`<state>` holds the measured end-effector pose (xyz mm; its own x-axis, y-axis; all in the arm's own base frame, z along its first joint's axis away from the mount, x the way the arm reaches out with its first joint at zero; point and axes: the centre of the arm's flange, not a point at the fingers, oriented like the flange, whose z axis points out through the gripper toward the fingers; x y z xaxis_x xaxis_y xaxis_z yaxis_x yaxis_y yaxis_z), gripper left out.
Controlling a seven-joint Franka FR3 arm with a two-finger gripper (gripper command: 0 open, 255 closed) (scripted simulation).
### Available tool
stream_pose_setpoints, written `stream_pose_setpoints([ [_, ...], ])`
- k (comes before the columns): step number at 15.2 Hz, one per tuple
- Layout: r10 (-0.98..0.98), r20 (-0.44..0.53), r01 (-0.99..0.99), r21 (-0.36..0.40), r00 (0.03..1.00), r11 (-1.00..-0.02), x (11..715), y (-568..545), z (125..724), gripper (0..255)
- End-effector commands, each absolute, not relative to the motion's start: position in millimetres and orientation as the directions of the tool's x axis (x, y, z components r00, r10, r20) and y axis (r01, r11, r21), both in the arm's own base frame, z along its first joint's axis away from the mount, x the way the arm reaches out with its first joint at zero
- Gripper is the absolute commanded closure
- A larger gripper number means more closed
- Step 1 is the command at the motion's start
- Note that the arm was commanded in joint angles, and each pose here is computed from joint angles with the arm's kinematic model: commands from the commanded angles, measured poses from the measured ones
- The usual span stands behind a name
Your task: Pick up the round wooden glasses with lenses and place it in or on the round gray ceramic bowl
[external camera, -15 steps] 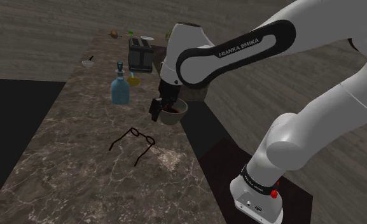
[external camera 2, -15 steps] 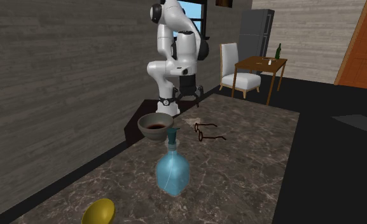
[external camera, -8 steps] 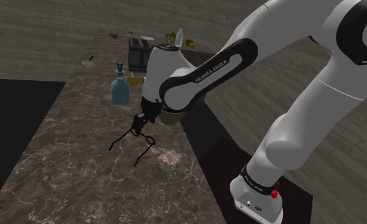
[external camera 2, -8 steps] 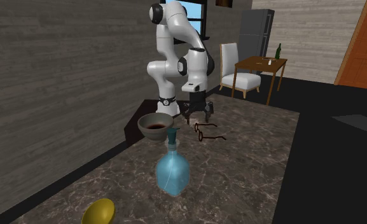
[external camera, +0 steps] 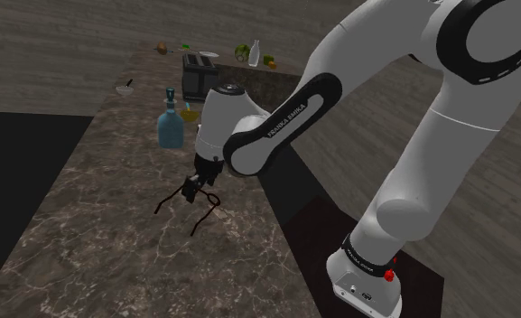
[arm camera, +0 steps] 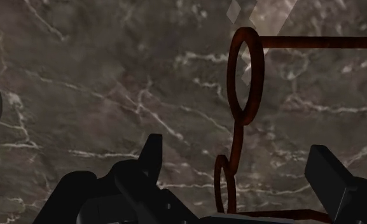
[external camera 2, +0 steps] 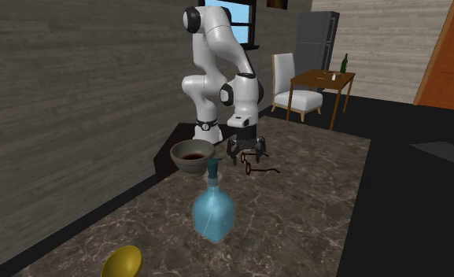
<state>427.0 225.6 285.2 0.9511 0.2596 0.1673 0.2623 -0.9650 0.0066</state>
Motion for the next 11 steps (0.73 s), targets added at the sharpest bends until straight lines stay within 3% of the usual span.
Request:
stream_pose_setpoints([
  [1, 0.26, 0.168, 0.263, 0.006, 0.951, -0.965, 426.7, 226.2, 281.0, 0],
  [7, 0.26, 0.168, 0.263, 0.006, 0.951, -0.965, 426.7, 226.1, 281.1, 0],
  [8, 0.26, 0.168, 0.263, 0.006, 0.951, -0.965, 426.7, 226.1, 281.1, 255],
  [11, 0.26, 0.168, 0.263, 0.006, 0.951, -0.965, 426.7, 226.1, 281.1, 255],
])
